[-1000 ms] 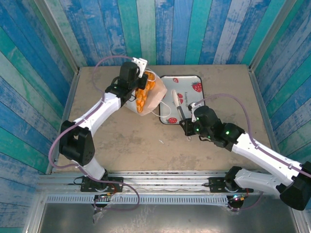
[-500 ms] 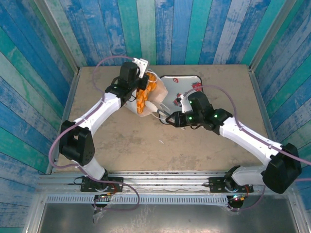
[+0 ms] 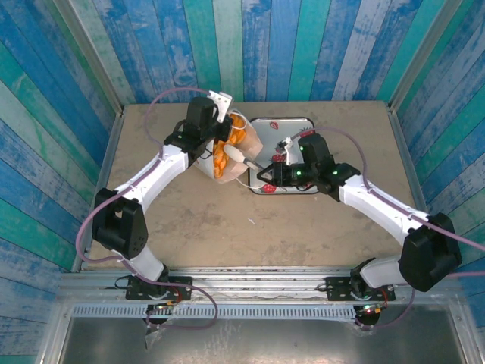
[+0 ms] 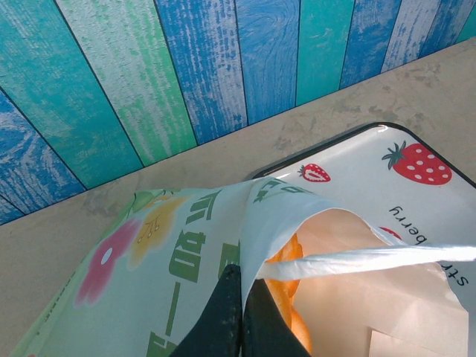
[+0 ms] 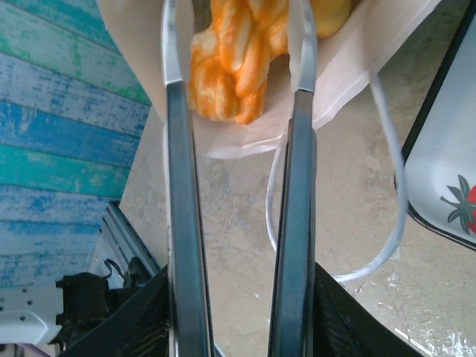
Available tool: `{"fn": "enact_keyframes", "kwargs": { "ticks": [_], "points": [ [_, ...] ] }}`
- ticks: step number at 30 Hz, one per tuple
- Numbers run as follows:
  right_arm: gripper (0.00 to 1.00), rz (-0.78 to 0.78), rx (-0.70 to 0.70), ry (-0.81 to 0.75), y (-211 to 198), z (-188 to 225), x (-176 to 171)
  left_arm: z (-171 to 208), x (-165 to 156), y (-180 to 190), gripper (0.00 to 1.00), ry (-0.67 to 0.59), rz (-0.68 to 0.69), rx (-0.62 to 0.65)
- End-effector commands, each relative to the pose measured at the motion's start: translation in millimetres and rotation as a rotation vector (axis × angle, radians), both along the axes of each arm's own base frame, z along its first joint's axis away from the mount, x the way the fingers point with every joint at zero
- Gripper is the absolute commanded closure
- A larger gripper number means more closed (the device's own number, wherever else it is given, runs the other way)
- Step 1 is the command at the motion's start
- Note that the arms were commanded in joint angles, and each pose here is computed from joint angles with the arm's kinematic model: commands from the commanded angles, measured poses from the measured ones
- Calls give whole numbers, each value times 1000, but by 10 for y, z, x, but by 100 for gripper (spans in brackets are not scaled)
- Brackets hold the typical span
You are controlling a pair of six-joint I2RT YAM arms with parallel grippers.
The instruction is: Take the fake bread out of the paper bag
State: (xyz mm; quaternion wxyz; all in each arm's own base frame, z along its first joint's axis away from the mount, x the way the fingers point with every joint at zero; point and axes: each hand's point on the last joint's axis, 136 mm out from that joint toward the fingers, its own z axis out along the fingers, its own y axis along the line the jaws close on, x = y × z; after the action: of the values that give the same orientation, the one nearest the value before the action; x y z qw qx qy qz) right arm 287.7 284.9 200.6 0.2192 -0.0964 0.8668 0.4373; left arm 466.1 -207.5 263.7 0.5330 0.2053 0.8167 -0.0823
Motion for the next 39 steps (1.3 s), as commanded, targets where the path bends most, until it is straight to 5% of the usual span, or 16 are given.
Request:
{"fn": "enact_keyframes", "kwargs": {
  "ticks": [1, 39],
  "points": [
    [53, 1, 36, -2, 13, 12, 61, 560, -65, -32, 100, -134, -24, -65],
    [52, 21, 142, -9, 262, -46, 433, 581, -108, -50, 100, -132, -37, -85]
  ]
}}
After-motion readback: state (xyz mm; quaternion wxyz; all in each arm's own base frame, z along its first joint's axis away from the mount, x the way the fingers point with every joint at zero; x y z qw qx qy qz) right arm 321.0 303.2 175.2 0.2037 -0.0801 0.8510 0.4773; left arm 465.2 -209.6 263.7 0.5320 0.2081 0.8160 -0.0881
